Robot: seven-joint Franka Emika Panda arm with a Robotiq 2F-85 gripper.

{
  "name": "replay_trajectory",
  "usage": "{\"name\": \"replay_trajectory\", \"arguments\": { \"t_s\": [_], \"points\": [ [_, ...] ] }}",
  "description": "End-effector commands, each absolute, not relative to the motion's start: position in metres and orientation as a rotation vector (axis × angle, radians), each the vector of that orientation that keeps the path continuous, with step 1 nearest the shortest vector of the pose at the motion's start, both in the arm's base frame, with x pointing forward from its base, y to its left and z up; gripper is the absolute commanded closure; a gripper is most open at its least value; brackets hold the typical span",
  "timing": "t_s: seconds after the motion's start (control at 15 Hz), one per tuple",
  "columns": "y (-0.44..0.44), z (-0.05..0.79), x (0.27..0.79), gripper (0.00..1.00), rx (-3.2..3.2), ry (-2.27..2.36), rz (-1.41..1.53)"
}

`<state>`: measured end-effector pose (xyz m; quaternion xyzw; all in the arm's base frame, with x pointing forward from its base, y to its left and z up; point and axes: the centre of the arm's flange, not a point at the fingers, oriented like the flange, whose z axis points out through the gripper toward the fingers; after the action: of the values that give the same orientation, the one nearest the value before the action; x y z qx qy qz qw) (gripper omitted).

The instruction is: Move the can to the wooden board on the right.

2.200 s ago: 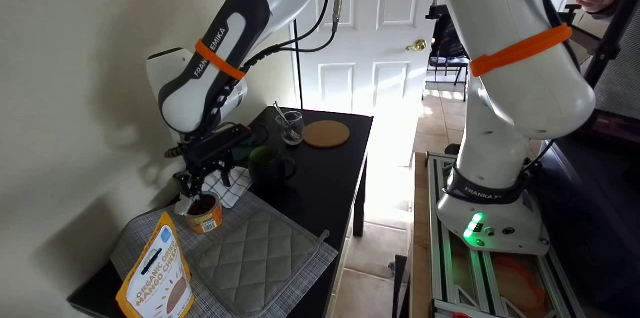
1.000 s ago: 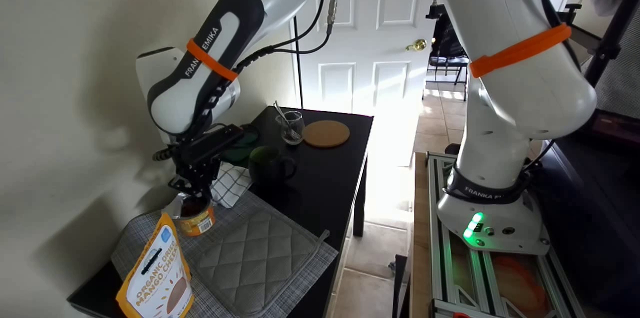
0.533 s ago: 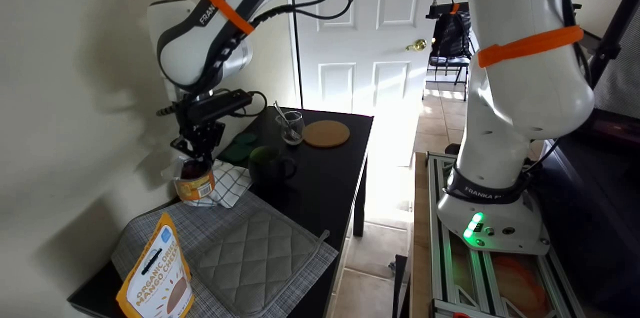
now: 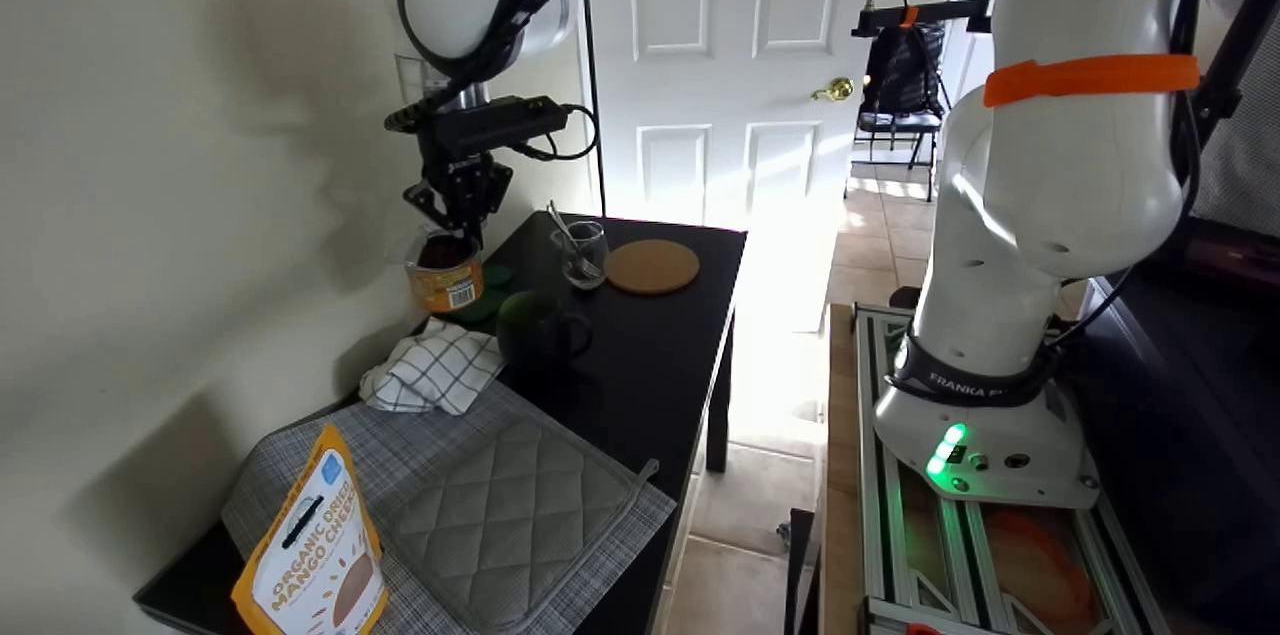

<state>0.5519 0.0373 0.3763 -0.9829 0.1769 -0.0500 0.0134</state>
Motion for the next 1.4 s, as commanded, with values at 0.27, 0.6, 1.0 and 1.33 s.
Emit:
{"name": "replay_trajectory", "arguments": {
  "t_s": [0.27, 0.6, 1.0, 1.33],
  "points": [
    [-0.004, 0.375, 0.541, 0.97, -3.089, 0.782, -0.171],
    [-0.097, 0.384, 0.484, 0.97, -3.033, 1.226, -0.153],
    [-0.183, 0.370, 0.391, 0.97, -2.812, 1.730, 0.056],
    [-0.249, 0.318, 0.340, 0.97, -2.503, 2.085, 0.066]
  ]
}}
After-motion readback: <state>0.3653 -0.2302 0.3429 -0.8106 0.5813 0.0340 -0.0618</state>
